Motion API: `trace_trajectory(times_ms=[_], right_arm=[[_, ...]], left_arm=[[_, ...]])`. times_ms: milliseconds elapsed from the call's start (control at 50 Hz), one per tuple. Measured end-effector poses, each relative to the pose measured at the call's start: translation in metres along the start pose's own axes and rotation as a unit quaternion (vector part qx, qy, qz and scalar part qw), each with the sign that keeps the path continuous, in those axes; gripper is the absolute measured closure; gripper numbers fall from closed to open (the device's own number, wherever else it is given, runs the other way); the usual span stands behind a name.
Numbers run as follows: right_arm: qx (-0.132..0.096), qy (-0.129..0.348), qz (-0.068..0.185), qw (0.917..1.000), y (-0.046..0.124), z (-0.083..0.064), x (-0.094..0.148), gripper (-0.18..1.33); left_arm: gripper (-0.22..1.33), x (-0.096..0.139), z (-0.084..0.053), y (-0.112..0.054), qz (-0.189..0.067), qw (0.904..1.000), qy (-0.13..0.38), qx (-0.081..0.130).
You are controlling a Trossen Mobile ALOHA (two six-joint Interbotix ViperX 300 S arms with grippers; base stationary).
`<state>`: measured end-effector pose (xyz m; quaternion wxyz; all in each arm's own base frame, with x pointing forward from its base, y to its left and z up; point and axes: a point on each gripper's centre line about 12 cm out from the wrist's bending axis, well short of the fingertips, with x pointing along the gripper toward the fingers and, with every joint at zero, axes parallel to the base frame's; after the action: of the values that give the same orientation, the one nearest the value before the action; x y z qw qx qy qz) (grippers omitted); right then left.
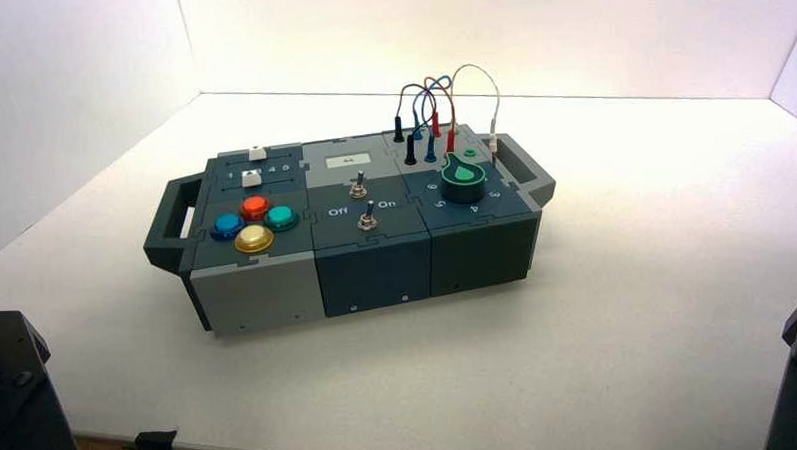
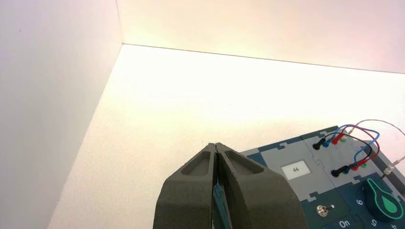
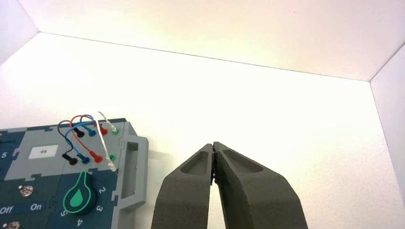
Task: Rotate the box clockwise.
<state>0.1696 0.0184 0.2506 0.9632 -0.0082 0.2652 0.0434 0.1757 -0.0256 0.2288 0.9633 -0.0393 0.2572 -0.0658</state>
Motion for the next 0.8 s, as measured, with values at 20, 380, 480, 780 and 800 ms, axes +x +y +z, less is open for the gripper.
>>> trace_trajectory(times_ms=[20, 380, 480, 780, 800], right_arm=[[0.000, 0.000, 0.000, 1.0000, 0.0000, 0.0000, 0.0000, 1.28], [-0.001, 0.000, 0.000, 1.0000, 0.0000, 0.0000, 0.0000, 1.28], [0.000, 0.001, 0.000, 1.0000, 0.0001, -0.0002, 0.0000, 1.28], [0.000, 0.004, 0.000, 1.0000, 0.0001, -0.0007, 0.0015, 1.28], [0.000, 0.005, 0.000, 1.0000, 0.0001, -0.0008, 0.0015, 1.29]], left_arm=[[1.27, 0.0000, 0.0000, 0.0000, 0.000, 1.0000, 0.000, 0.000], [1.27, 0.0003, -0.0002, 0.0000, 0.000, 1.0000, 0.001, 0.000], [1.27, 0.0005, -0.0001, 0.0001, 0.000, 1.0000, 0.001, 0.000], [1.27, 0.0027, -0.0016, 0.0003, 0.001, 1.0000, 0.008, 0.000], [1.27, 0.0029, -0.0016, 0.0003, 0.001, 1.0000, 0.008, 0.000]])
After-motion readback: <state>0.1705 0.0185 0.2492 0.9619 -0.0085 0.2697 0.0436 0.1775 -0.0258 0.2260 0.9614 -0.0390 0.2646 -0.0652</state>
